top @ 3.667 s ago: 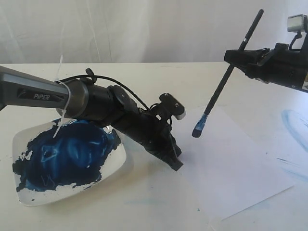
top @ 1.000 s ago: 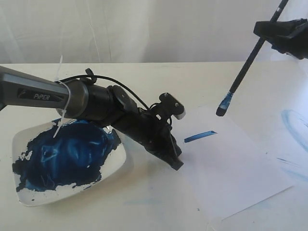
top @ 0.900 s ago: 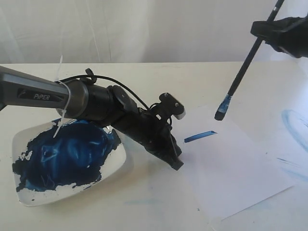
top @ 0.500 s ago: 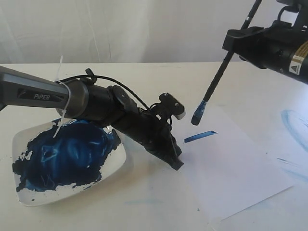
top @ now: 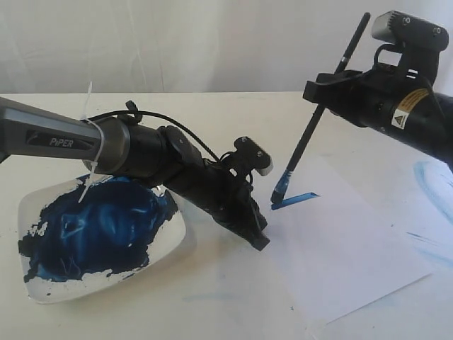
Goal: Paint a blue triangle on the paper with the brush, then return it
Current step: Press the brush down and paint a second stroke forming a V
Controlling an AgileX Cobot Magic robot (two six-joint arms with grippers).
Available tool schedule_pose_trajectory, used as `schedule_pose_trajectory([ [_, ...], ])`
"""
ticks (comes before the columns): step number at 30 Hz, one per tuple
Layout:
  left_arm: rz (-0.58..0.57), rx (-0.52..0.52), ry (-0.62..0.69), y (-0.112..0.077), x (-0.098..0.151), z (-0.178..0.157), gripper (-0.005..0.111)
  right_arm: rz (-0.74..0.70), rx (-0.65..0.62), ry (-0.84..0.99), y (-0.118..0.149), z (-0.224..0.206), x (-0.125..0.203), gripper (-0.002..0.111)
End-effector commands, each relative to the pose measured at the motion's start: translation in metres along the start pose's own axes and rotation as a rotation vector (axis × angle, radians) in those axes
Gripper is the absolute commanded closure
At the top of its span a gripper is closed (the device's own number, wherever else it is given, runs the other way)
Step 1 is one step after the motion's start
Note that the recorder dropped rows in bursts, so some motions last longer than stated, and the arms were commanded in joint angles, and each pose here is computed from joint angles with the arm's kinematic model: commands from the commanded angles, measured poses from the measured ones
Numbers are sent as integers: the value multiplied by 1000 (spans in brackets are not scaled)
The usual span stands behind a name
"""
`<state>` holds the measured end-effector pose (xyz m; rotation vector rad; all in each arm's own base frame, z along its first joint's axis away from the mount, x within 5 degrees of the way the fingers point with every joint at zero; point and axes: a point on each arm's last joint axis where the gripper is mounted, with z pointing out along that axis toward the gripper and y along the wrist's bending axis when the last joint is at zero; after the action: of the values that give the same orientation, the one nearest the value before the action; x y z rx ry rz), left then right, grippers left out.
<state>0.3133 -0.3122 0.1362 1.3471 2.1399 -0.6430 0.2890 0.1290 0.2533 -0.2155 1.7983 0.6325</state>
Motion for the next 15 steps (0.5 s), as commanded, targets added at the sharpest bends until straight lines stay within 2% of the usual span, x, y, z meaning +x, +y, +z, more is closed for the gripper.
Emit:
schedule_pose_trajectory([
  [1, -11, 16, -8, -3, -2, -3, 107, -5, -33, -26, 1, 5, 3, 108],
  [7, -11, 16, -8, -3, -2, -3, 107, 2, -23, 12, -4, 12, 14, 108],
  [15, -11, 15, -8, -3, -2, -3, 107, -53, -23, 6, -4, 12, 14, 108],
])
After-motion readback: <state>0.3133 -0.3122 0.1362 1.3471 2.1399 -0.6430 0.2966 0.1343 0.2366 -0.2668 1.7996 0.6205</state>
